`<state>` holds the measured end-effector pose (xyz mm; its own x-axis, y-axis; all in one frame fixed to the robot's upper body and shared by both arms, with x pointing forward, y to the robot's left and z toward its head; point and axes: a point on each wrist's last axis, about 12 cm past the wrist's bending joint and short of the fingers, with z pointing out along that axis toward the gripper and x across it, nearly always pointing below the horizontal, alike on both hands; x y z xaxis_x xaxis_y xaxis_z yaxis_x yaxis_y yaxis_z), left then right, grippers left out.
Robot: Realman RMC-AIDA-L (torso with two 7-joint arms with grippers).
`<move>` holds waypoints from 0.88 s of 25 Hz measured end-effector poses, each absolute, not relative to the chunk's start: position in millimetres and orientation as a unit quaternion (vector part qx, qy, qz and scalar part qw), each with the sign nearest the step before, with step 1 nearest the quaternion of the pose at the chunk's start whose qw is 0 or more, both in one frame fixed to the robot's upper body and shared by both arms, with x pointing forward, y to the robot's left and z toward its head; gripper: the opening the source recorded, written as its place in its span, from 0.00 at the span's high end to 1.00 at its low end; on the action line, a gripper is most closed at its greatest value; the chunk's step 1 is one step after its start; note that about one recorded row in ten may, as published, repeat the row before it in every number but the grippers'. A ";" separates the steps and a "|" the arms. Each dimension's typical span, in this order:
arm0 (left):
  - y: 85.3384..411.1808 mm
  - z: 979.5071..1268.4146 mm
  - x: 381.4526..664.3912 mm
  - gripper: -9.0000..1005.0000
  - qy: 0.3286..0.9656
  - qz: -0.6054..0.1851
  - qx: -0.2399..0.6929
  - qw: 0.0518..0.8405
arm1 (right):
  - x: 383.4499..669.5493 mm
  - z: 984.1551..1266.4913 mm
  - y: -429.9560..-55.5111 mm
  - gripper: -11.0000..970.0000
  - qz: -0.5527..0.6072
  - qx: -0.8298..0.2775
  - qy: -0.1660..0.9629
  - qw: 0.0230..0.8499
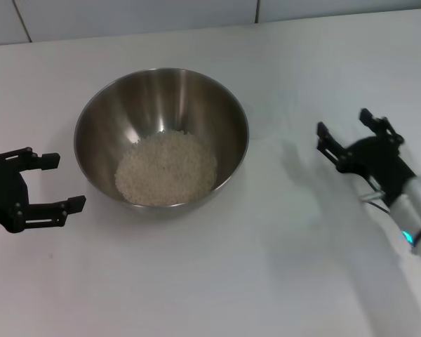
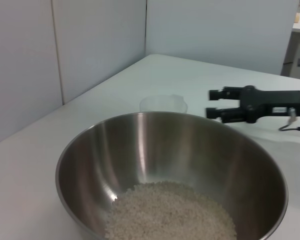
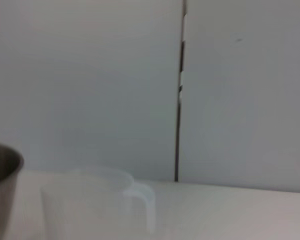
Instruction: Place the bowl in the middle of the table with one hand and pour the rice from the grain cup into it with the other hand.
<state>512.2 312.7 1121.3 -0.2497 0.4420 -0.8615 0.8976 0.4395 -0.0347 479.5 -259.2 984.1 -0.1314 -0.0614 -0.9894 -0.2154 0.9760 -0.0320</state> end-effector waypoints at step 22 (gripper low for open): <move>310.3 1124.4 515.2 0.14 0.736 -0.273 0.460 0.415 | 539.7 1108.8 -310.3 0.15 0.347 -0.368 0.666 0.549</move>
<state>515.2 310.3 1124.4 -0.2335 0.4502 -0.8618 0.9035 0.4281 -0.0212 539.7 -310.3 1108.8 -0.1267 -0.1086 -0.9860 -0.8706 0.4885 0.0581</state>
